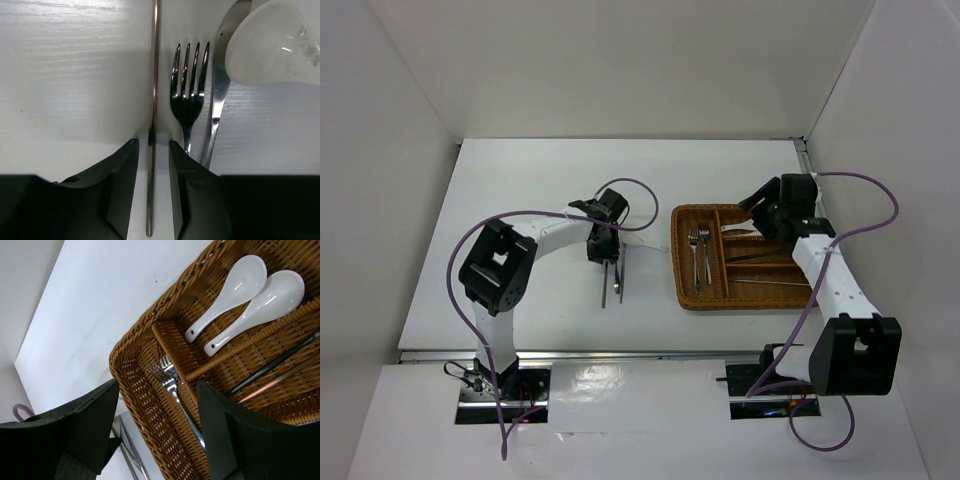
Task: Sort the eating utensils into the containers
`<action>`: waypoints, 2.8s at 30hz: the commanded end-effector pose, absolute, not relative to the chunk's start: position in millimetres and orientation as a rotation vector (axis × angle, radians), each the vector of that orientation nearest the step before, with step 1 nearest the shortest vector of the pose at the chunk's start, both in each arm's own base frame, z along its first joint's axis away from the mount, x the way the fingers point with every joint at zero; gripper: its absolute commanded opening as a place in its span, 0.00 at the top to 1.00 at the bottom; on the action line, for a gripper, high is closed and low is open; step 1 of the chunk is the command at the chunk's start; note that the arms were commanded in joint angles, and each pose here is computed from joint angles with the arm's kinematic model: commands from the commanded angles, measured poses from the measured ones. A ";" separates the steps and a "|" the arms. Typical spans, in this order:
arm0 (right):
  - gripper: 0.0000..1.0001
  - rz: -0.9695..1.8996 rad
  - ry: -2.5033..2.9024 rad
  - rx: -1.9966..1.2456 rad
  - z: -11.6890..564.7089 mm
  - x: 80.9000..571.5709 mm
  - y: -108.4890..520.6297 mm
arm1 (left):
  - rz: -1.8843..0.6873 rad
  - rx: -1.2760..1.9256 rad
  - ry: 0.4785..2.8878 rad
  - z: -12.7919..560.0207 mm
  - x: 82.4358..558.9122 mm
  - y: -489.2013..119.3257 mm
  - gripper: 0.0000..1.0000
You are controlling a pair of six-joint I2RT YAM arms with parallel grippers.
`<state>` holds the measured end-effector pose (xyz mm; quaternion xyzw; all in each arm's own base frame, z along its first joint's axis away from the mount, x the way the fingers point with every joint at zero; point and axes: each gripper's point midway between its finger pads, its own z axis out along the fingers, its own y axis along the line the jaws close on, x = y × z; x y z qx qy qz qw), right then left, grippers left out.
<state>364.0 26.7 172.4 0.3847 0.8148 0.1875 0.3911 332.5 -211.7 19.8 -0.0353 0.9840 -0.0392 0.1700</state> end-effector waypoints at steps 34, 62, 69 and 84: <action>0.27 1.075 2.009 -0.284 226.1 344.3 229.8 | -0.451 -0.319 2.479 194.8 392.3 -247.8 0.82; 1.00 0.813 2.090 -0.192 204.1 390.2 251.5 | -0.943 -0.097 2.294 256.9 395.9 -331.2 0.74; 1.00 0.412 2.152 0.456 196.0 401.9 151.6 | -0.675 -0.325 2.324 238.6 414.9 -273.0 0.37; 1.00 -0.215 1.869 1.797 125.1 238.9 -36.1 | -0.467 -0.542 2.321 212.6 421.5 -183.0 0.33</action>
